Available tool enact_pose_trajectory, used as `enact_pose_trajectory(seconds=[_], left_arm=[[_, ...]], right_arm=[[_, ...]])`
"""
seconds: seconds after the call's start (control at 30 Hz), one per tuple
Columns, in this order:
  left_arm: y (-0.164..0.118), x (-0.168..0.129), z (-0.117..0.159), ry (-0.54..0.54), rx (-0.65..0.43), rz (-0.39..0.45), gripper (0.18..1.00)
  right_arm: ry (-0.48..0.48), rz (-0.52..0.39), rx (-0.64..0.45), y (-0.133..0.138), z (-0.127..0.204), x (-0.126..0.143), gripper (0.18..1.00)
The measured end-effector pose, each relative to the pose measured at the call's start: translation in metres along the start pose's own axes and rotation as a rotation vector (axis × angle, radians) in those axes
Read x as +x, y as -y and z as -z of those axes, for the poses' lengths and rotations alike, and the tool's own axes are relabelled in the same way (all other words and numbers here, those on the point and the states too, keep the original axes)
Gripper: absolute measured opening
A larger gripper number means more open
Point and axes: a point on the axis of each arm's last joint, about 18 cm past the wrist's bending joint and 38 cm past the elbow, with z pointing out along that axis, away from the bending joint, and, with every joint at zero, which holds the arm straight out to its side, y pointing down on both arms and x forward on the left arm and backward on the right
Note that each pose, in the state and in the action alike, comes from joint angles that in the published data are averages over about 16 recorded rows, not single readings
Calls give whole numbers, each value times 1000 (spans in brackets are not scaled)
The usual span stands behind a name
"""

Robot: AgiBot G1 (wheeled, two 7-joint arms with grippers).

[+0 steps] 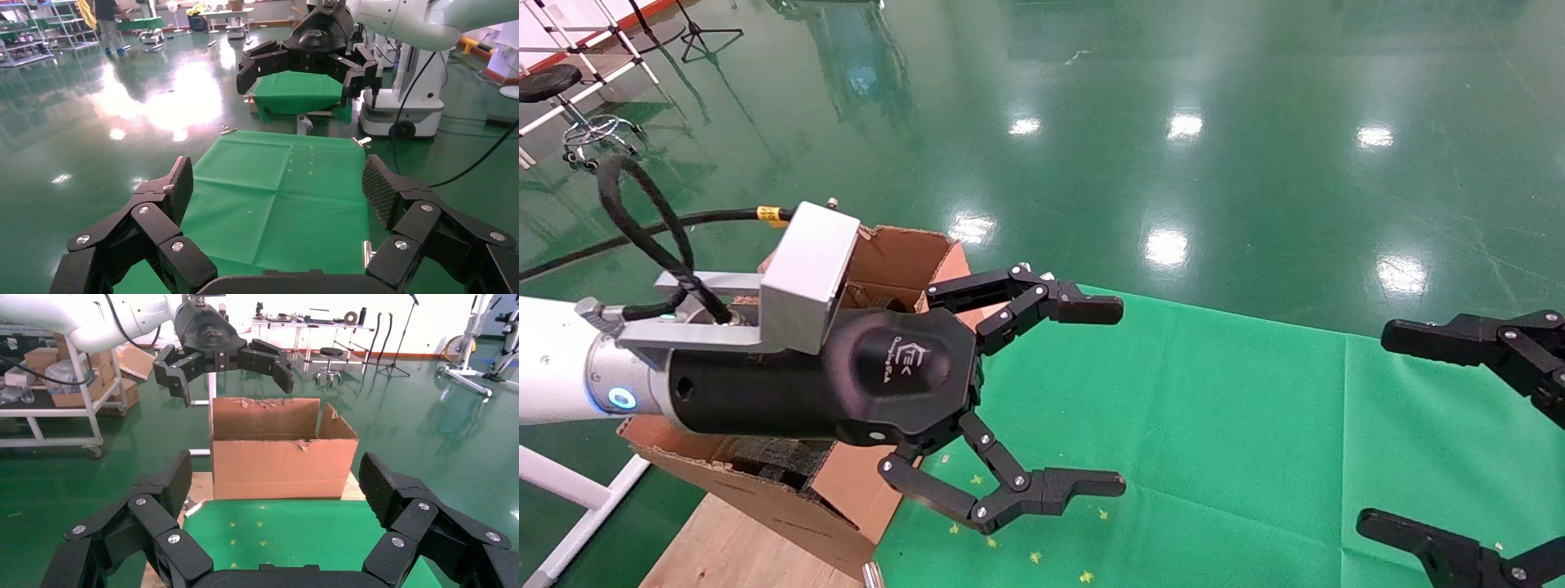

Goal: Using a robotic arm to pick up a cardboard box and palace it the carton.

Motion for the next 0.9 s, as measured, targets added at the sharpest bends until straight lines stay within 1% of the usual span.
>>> enact_pose_trajectory(seconds=[0.9], left_arm=[[-1,-2,1,8,-5,2,1001]], right_arm=[[0,0,0,0,0,0,1001]])
